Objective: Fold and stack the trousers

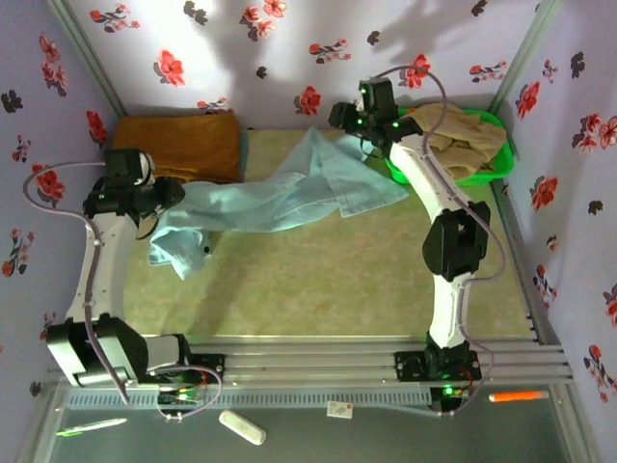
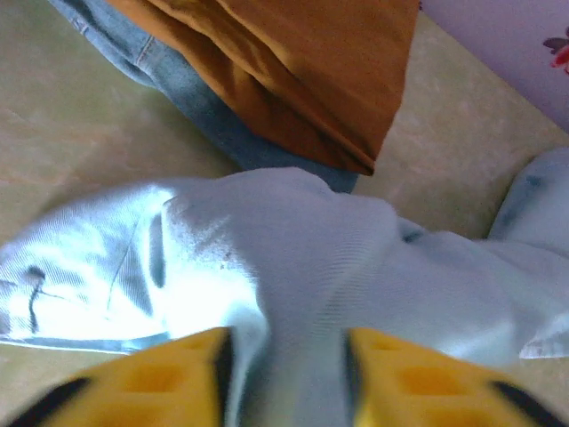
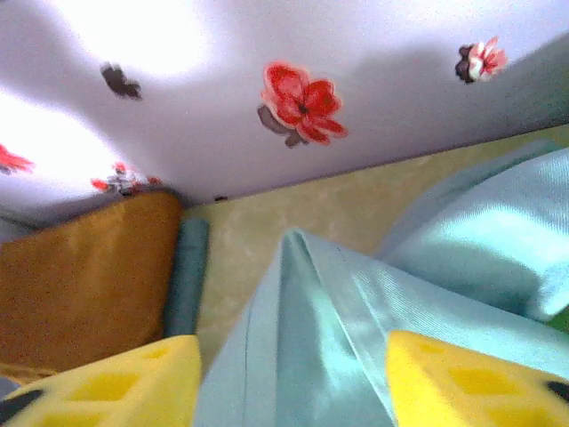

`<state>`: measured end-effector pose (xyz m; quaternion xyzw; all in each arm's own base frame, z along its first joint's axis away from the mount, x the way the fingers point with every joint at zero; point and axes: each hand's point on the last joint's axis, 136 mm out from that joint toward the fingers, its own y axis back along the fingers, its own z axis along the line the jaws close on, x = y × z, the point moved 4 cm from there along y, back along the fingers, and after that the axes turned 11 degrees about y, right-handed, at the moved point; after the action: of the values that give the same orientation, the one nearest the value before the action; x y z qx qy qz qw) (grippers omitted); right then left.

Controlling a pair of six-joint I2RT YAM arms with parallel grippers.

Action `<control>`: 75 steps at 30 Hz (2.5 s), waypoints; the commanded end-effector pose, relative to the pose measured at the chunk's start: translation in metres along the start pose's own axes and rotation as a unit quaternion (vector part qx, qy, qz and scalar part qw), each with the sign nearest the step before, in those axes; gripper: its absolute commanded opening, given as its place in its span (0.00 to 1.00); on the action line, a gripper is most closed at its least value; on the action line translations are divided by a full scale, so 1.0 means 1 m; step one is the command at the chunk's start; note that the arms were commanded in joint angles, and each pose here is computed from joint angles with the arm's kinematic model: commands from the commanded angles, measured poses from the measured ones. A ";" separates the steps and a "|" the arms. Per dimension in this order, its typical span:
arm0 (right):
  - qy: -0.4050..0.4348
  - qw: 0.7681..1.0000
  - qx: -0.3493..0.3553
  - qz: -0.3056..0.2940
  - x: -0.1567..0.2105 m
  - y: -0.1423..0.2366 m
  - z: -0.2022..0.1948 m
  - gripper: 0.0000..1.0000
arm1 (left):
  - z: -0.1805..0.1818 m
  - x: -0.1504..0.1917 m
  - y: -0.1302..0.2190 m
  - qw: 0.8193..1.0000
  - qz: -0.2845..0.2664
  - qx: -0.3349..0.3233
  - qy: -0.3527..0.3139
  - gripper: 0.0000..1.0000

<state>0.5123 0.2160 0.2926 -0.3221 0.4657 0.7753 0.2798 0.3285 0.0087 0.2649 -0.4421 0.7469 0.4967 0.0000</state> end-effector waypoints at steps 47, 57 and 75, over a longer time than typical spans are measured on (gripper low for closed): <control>-0.029 0.995 0.093 -0.007 0.117 0.134 -0.036 0.00 | 0.009 0.064 0.105 0.996 -0.060 0.067 0.007 0.00; 0.005 0.995 0.066 -0.070 0.128 0.271 -0.025 0.00 | -0.020 0.068 0.188 0.986 -0.083 0.144 -0.028 0.00; 0.031 0.995 0.073 0.068 0.100 0.111 -0.020 0.65 | -0.036 -0.079 -0.071 0.999 0.038 -0.002 0.018 0.94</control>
<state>0.3781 0.1736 0.2209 -0.2483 0.5746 0.7528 0.2038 0.4293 0.0252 0.2083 -0.4038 0.7575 0.5023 -0.1038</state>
